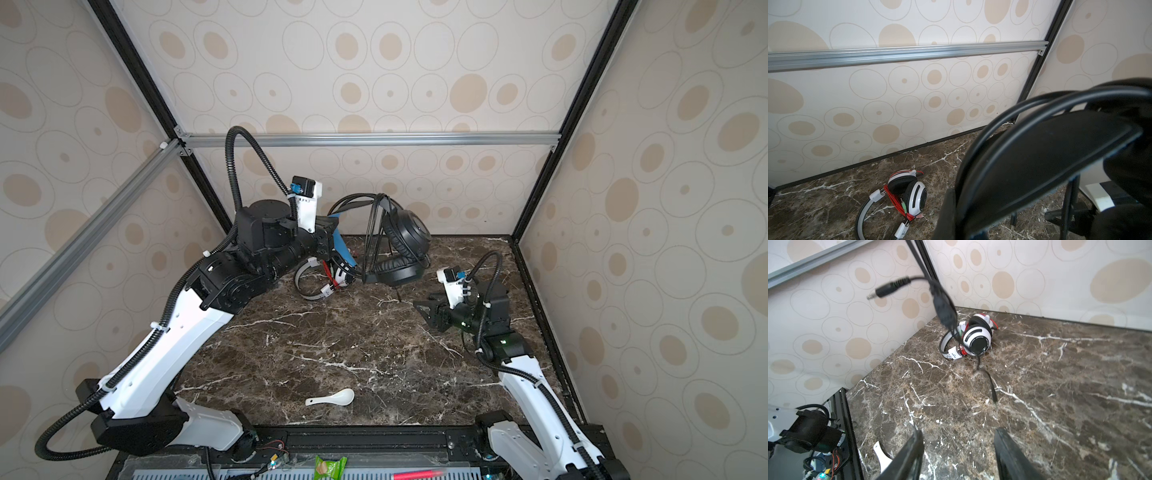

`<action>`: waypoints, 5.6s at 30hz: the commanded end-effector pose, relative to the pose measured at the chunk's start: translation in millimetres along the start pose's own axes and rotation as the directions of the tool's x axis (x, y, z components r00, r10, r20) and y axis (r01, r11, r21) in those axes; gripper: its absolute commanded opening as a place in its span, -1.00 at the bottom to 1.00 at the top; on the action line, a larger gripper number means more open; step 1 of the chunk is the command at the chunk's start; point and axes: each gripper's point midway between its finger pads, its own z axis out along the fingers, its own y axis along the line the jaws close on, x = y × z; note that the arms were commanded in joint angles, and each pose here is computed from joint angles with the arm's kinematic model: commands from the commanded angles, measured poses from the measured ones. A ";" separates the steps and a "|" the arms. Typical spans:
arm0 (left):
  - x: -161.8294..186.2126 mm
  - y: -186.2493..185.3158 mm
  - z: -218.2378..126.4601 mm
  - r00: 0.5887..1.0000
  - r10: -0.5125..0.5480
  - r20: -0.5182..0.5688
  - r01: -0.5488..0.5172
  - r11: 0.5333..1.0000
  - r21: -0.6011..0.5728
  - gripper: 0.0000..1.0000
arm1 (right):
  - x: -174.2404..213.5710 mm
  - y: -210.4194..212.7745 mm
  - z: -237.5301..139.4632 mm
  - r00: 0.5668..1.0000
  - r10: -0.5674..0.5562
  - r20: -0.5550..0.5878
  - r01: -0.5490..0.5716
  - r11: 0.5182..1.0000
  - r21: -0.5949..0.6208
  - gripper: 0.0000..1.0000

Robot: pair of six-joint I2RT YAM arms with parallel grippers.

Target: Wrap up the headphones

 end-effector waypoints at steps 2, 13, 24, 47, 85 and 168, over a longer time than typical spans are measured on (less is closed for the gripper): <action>-49.6 -22.6 -15.3 0.985 -0.101 0.138 0.081 0.986 0.144 -1.00 | -34.9 10.1 0.0 0.996 -0.037 0.087 0.041 0.998 -0.049 0.33; -49.6 -37.1 -8.2 0.987 -0.110 0.119 0.083 0.974 0.213 -1.00 | -56.4 -0.2 32.6 0.990 0.012 0.142 0.010 0.988 -0.153 0.31; -51.2 -41.1 -1.0 0.988 -0.108 0.110 0.082 0.972 0.220 -1.00 | -80.9 -15.4 73.4 0.987 0.039 0.155 -0.004 0.976 -0.220 0.31; -60.8 -39.5 -3.0 0.987 -0.100 0.127 0.072 0.975 0.208 -1.00 | -30.3 -6.3 87.4 0.995 0.083 0.056 -0.067 0.968 -0.242 -0.51; -84.1 -30.2 -25.1 0.973 -0.111 0.203 0.074 0.981 0.181 -1.00 | 17.4 -33.8 15.3 1.000 -0.021 0.020 0.016 0.979 0.204 0.03; -63.0 9.3 -5.3 0.844 -0.501 0.193 0.508 0.861 0.019 -1.00 | -144.3 87.5 72.9 0.914 -0.235 0.330 0.256 0.967 -0.020 0.20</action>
